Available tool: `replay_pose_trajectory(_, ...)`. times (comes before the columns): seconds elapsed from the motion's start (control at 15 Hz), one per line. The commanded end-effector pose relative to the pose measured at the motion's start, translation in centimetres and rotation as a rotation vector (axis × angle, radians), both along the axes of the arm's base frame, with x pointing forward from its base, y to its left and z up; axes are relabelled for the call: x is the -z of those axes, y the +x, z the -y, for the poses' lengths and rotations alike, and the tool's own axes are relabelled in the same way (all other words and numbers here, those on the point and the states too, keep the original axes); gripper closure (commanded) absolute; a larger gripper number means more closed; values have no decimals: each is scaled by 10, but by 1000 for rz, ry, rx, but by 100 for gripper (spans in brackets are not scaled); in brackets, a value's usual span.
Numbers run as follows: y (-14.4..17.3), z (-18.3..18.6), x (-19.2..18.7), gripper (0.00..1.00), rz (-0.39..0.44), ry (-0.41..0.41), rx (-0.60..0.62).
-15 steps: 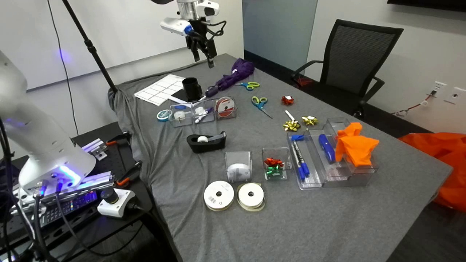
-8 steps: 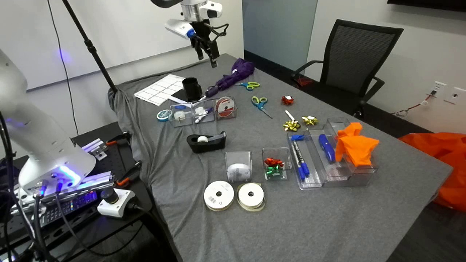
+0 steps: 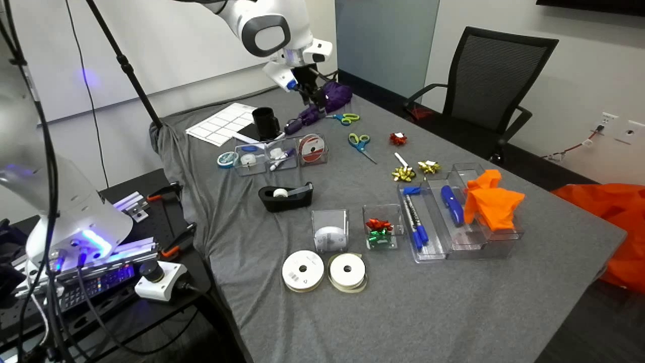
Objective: Move the orange object in the small container to the container on the right
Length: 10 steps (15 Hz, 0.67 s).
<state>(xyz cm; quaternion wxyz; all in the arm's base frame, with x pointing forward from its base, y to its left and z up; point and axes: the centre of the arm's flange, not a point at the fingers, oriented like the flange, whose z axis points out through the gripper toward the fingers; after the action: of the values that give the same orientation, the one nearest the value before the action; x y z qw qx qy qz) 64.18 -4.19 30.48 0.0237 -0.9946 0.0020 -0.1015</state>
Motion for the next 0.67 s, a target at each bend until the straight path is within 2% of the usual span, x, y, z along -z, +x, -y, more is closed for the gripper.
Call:
replay_pose_trajectory(0.0,31,-3,44,0,-16,-2,8)
replay_pose_trajectory(0.33,31,-18,91,0,-90,12,-29)
replay_pose_trajectory(0.6,26,-19,111,0,-130,-3,-44)
